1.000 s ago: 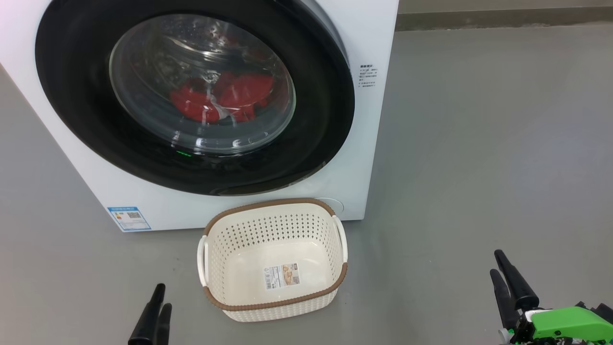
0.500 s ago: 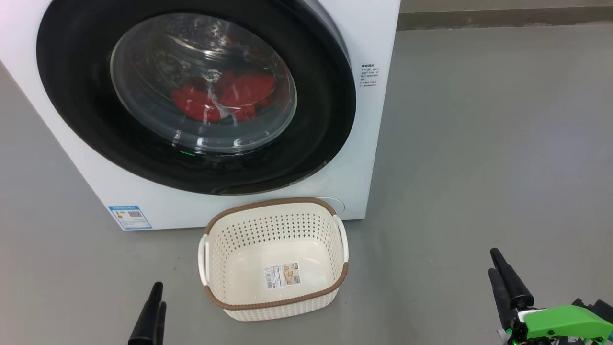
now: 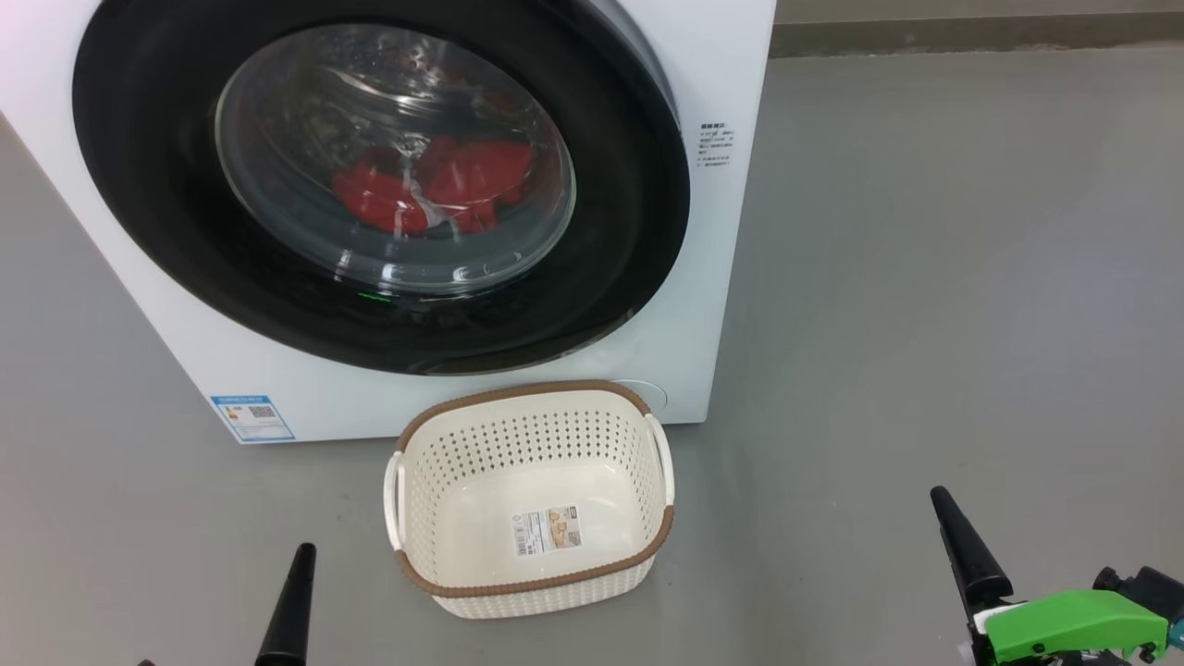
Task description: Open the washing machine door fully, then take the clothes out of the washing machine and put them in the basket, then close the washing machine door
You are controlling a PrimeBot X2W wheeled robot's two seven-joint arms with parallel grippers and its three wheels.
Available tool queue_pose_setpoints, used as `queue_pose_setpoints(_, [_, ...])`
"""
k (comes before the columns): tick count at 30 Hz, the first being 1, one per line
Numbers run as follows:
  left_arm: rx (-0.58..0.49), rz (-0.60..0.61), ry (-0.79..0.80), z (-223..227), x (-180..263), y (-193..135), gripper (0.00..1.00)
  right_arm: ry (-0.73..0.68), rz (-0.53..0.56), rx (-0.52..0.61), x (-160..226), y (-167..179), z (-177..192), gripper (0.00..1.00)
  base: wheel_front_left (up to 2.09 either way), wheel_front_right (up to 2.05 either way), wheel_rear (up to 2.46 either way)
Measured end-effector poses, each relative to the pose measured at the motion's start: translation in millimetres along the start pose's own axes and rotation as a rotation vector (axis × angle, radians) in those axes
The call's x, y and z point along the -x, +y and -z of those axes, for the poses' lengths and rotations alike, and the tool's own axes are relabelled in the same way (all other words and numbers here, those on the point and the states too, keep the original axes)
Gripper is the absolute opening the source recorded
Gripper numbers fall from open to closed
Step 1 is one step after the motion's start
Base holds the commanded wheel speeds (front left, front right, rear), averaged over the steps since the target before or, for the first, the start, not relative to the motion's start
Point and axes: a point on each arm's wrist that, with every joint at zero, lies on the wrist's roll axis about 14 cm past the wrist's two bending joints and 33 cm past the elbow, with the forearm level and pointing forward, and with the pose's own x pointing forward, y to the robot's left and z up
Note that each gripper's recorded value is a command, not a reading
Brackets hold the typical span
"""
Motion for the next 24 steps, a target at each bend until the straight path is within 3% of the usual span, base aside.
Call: queue_pose_setpoints(24, [-0.373,0.003,-0.026,-1.8,6.1,-5.2,1.00,0.001,0.005,0.295,2.5,-4.3,1.9,1.00,0.00,0.00,0.00])
